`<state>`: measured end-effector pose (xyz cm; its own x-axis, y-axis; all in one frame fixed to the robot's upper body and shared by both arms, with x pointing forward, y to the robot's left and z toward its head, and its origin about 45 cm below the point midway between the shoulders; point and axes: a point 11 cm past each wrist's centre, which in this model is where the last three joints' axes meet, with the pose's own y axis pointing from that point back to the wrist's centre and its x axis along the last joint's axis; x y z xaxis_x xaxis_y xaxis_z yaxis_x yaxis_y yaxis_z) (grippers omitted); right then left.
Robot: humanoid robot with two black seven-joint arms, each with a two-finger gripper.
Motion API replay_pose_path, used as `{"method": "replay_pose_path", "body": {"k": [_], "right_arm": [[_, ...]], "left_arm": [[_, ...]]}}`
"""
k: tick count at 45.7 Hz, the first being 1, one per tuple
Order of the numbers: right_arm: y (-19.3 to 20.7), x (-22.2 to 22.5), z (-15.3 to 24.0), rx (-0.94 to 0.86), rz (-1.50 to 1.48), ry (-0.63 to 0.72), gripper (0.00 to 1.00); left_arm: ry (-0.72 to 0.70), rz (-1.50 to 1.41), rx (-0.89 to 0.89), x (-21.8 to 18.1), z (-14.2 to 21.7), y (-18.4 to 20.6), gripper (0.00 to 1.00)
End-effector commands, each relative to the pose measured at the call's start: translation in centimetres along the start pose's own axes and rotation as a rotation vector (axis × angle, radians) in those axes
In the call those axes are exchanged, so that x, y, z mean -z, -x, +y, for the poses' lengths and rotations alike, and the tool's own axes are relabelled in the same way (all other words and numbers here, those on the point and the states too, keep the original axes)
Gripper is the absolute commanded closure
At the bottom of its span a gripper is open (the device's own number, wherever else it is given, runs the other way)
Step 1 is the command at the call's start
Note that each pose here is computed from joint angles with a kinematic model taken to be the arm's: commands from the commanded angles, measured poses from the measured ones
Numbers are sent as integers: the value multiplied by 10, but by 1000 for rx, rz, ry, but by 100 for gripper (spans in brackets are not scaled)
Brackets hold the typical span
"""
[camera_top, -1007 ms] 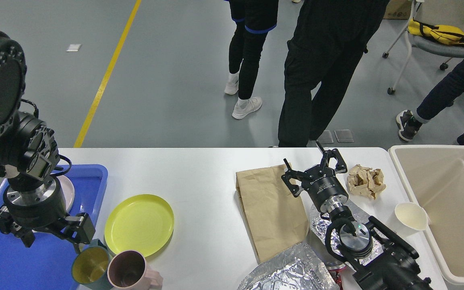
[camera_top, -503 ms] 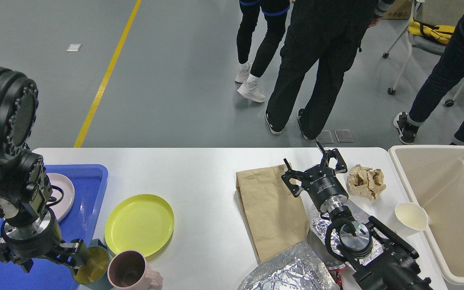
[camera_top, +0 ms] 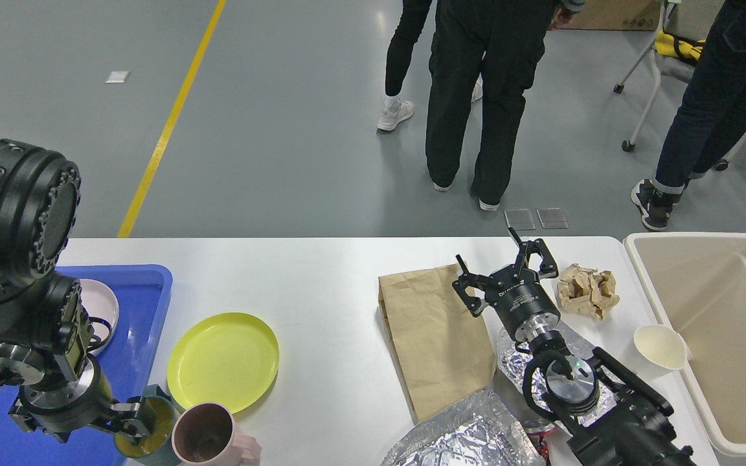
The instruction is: Tidy desktop
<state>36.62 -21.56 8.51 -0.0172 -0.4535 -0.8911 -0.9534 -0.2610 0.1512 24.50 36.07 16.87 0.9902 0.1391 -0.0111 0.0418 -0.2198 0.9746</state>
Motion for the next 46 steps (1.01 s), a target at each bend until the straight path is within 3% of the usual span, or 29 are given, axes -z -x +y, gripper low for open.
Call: {"method": "replay_pose_path", "body": {"k": [1,46], "right_arm": [[0,0,0,0,0,0,0],[0,0,0,0,0,0,0]], "left_arm": [[-31,-13,-43,3,-4,-2,6],[-52,-42,-103,-3,-40,5,6]]}}
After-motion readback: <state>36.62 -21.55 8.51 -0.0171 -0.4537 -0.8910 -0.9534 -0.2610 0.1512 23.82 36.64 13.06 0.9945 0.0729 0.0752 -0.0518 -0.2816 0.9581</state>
